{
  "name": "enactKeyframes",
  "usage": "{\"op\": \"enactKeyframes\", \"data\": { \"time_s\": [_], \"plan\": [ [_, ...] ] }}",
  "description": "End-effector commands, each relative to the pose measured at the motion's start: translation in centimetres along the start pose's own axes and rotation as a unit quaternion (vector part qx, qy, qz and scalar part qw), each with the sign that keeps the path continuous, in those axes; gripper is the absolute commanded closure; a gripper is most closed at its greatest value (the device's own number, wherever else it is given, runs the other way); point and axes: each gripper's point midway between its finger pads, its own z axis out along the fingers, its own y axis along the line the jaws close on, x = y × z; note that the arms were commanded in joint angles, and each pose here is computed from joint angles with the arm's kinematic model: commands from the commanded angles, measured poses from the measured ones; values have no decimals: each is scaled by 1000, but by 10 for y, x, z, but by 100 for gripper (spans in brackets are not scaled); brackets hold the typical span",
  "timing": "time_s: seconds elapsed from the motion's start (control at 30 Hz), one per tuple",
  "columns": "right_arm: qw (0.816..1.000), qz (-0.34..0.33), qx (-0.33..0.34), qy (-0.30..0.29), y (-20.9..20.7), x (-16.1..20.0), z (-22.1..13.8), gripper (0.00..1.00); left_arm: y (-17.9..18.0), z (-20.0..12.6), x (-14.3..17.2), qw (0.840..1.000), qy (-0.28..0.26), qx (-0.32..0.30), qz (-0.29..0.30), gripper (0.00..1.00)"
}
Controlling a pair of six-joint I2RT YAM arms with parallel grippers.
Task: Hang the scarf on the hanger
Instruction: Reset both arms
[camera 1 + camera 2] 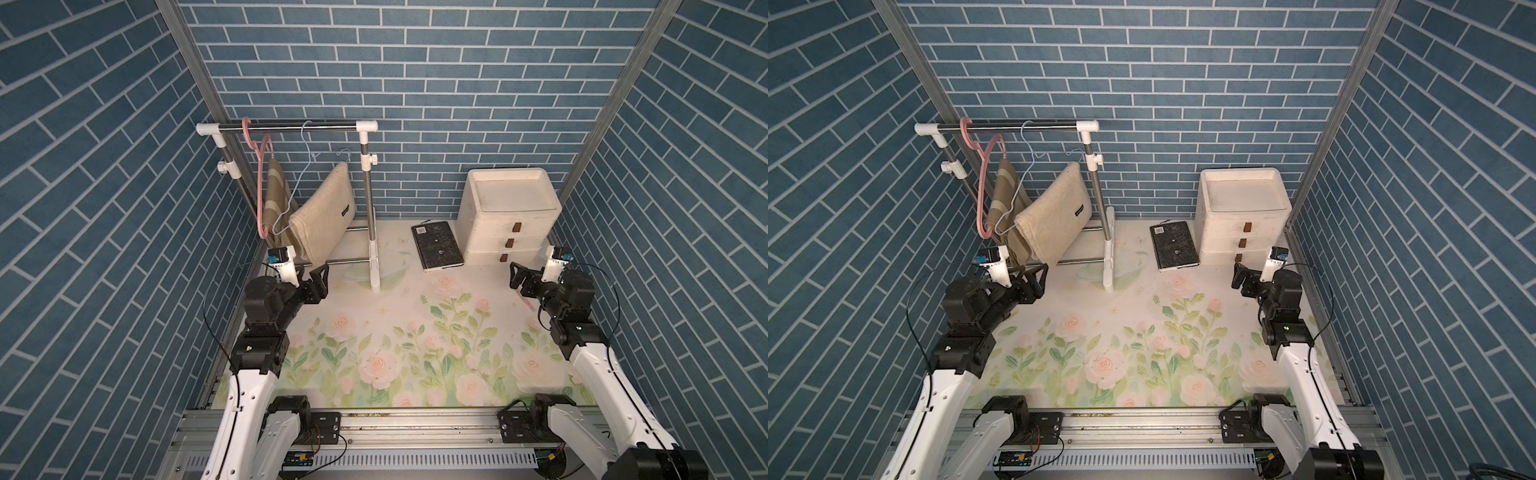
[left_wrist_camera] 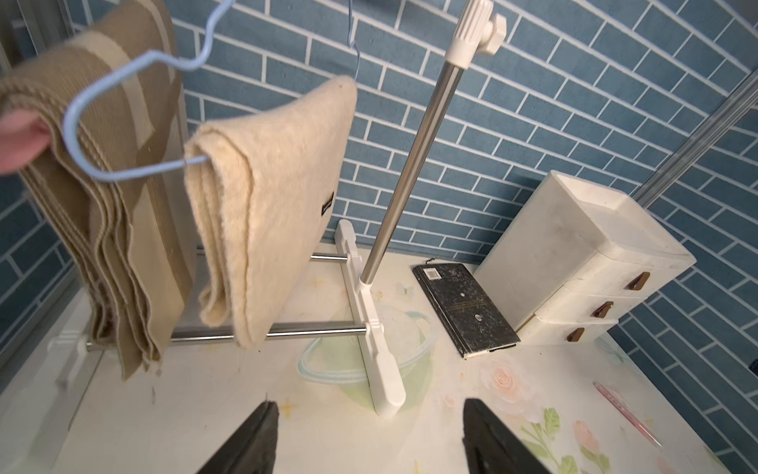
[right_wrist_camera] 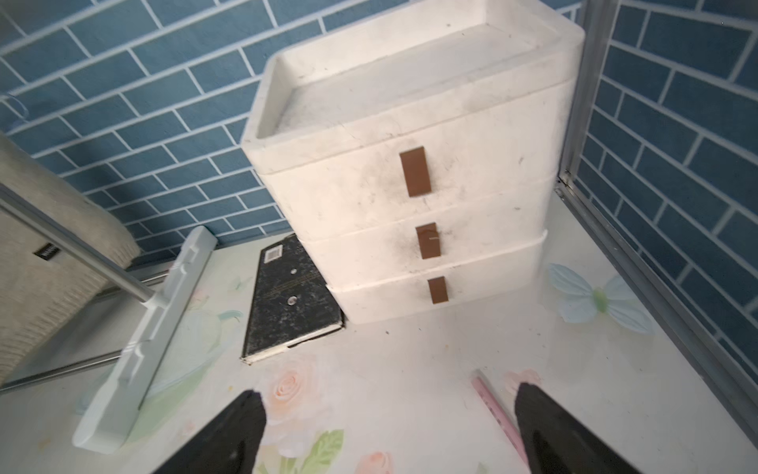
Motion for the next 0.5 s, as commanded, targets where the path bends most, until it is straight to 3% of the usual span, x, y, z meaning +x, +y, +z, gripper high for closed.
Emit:
{"op": "enactKeyframes", "data": {
  "time_s": [0.0,0.17,0.33,0.47],
  "plan": [
    [992,-59,62,-95,-23,-16,-8,1,9,-7,-13,996,-86,-18,-3,23],
    [987,-87,93,-100,-41,17,2,0,52,0,18,988,-118,-100,-19,4],
    [983,-106,72,-130,-38,32,16,0,91,9,42,976,-120,-181,-36,0],
    [980,-140,42,-133,-29,43,31,1,111,18,52,968,-100,-231,-9,0]
  ]
}}
